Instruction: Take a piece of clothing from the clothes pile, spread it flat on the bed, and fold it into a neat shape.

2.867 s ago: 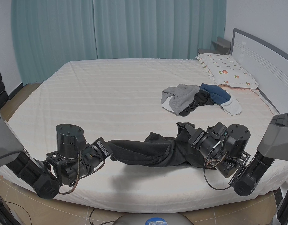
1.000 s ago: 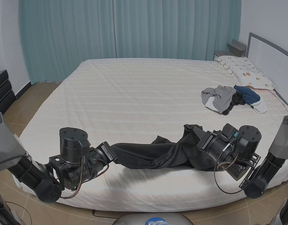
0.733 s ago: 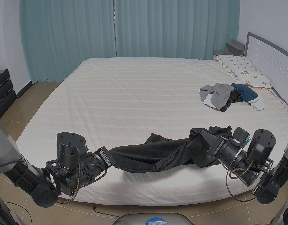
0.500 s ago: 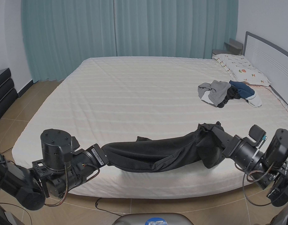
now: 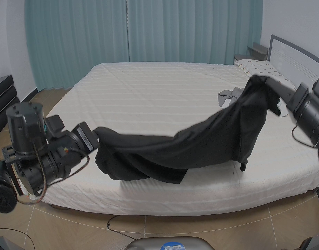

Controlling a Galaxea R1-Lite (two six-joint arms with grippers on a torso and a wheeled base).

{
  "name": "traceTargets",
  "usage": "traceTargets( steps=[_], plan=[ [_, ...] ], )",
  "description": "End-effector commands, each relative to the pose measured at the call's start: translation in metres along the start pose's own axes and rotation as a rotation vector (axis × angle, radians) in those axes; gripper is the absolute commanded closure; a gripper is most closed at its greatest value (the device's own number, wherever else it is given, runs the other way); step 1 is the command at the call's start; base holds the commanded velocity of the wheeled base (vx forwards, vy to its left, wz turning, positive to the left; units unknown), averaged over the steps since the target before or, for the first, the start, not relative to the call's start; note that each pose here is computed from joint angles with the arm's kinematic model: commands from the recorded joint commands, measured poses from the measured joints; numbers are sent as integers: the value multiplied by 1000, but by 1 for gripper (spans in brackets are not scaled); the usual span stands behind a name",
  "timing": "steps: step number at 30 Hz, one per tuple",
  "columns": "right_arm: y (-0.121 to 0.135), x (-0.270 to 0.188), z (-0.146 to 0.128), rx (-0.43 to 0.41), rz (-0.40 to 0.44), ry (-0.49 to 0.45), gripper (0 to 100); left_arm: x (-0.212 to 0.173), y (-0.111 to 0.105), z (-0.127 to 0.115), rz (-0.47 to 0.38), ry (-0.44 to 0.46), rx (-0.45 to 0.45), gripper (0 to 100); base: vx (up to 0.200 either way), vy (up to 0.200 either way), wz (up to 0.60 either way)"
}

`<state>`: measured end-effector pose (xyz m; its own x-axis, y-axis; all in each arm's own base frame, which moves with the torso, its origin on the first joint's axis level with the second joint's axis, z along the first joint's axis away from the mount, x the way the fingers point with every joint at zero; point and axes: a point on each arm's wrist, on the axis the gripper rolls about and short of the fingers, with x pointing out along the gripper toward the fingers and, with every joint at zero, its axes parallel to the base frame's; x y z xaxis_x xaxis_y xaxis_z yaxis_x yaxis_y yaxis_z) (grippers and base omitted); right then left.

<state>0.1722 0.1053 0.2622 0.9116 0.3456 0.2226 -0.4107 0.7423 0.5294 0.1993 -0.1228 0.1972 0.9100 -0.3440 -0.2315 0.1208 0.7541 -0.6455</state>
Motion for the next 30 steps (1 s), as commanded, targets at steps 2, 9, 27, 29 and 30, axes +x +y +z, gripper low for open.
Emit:
traceTargets(
  steps=[2, 9, 27, 29, 30],
  plan=[
    [23, 47, 104, -30, -59, -244, 100, 7, -37, 89, 26, -169, -35, 100, 0, 0, 0],
    [-11, 103, 80, -59, -182, -160, 100, 66, -22, 84, 120, -113, -77, 100, 29, 0, 0],
    [-109, 227, -57, -66, -298, -22, 100, 209, 52, 42, 304, -22, -133, 100, 200, 0, 0],
    [-122, 235, -81, -68, -318, 16, 100, 225, 64, 30, 327, 4, -131, 100, 200, 0, 0],
    [-126, 237, -87, -69, -324, 23, 100, 229, 67, 26, 335, 12, -130, 100, 200, 0, 0]
  ],
)
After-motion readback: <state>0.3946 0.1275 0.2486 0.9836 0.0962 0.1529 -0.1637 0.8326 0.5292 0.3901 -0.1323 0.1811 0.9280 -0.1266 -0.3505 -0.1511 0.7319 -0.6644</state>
